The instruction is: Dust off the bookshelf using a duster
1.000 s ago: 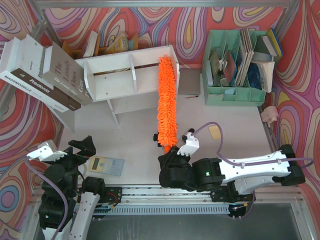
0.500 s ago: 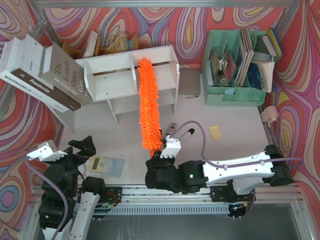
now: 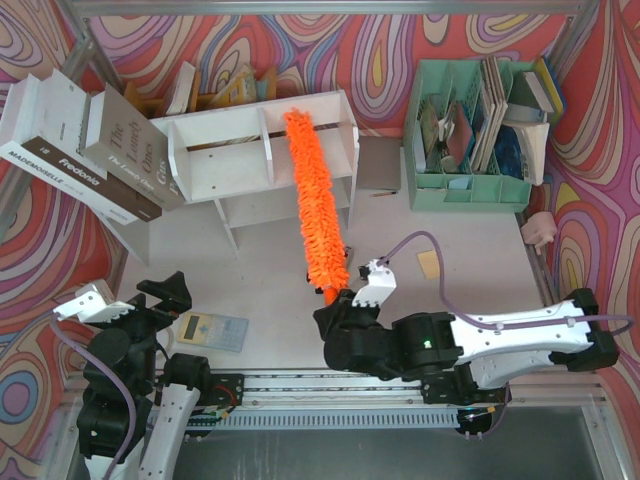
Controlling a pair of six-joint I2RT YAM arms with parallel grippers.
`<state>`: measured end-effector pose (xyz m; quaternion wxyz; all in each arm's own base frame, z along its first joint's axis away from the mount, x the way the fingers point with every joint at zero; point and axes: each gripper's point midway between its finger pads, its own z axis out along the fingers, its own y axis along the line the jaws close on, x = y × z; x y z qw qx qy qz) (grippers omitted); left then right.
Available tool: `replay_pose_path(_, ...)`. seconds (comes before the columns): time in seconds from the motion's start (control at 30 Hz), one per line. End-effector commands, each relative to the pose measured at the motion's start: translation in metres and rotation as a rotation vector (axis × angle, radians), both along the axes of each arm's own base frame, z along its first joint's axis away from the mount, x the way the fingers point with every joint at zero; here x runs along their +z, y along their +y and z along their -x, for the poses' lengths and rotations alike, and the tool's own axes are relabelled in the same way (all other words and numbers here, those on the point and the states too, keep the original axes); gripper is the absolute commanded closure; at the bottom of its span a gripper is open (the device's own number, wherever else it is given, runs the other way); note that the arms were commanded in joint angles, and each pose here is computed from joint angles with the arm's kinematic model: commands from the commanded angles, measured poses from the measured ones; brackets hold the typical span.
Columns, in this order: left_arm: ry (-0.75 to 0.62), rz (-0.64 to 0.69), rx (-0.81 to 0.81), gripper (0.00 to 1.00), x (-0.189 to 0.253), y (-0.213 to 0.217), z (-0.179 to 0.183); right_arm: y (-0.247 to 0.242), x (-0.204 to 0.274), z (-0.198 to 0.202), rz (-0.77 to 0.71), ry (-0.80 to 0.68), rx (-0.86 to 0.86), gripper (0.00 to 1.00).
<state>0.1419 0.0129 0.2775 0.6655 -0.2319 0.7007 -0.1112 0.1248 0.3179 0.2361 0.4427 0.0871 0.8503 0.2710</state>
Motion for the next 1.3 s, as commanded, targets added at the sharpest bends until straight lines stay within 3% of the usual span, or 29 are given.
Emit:
replay_pose_path(0.0,0.004,0.004,-0.011,0.01,-0.001,-0.002,-0.002,-0.038,0.021,-0.021,0.020,-0.108,-0.124,1.00)
replay_pose_path(0.57,0.011,0.001,-0.007,0.01,-0.002,-0.002,-0.003,-0.011,0.077,-0.022,0.037,-0.321,0.097,1.00)
replay_pose_path(1.03,0.015,-0.001,0.004,0.02,-0.002,0.000,-0.004,0.029,0.039,0.011,0.169,-0.324,0.289,1.00)
replay_pose_path(1.27,0.014,-0.001,0.012,0.02,-0.002,0.001,-0.003,0.026,0.020,0.022,0.205,-0.387,0.419,1.00)
